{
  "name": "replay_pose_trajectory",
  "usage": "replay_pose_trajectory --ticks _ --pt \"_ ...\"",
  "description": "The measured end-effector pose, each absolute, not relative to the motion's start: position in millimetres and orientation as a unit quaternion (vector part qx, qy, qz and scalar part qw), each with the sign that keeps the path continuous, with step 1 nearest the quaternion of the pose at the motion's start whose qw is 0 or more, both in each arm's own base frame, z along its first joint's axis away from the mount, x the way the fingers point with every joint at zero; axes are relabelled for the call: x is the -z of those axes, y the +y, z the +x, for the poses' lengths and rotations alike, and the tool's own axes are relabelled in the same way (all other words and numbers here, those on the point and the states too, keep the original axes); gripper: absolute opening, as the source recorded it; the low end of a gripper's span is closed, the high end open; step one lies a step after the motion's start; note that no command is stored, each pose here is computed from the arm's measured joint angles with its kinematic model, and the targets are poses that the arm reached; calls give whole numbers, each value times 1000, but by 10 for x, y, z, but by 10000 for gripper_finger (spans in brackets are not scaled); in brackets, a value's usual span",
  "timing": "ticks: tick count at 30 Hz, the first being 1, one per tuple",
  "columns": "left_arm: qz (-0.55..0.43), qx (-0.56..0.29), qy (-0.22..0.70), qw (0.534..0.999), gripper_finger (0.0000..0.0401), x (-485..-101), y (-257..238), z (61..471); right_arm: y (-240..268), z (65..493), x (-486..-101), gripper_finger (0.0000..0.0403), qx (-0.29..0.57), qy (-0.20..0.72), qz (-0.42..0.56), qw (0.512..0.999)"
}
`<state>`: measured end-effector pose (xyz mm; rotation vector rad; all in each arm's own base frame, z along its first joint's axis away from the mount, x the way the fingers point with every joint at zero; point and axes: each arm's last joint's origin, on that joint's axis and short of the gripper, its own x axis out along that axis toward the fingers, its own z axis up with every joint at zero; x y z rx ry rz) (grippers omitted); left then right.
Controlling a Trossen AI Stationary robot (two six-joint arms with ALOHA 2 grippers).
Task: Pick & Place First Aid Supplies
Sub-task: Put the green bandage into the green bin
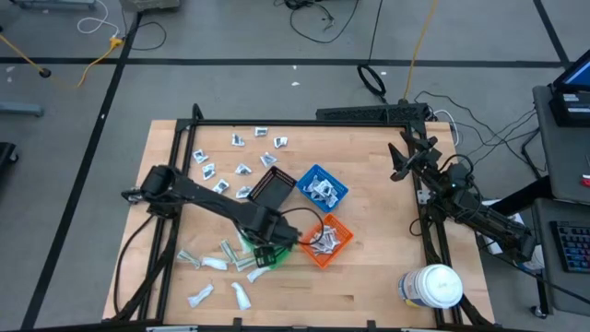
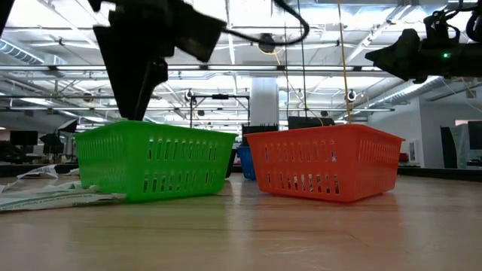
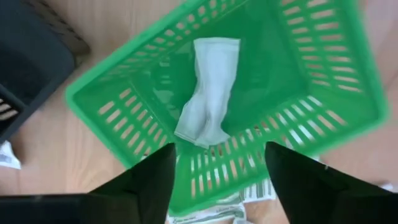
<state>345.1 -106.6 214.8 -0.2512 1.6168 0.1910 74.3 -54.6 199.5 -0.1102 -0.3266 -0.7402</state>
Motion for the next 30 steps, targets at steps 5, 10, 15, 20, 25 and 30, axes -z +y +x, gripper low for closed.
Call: replay_pose_trajectory --ticks 5,10,15,20,25,30 --pt "-100 -69 711 693 277 -2282 -1113 3380 -546 743 -1995 263 360 -159 -54 918" --pt "-91 -51 704 703 277 -2388 -1201 3253 -546 743 -1996 263 360 -159 -54 918" --pt "-93 -41 707 700 265 -2326 -1301 3009 -547 743 -1994 263 360 -158 -54 918" --pt "-90 -36 714 694 252 -2226 -1410 2708 -546 743 -1995 263 360 -159 -54 918" --pt "-82 -31 718 690 254 -2152 -1490 2413 -546 743 -1995 263 360 -159 -54 918" --pt "-76 -31 723 686 266 -2126 -1517 2145 -546 743 -1994 263 360 -158 -54 918"
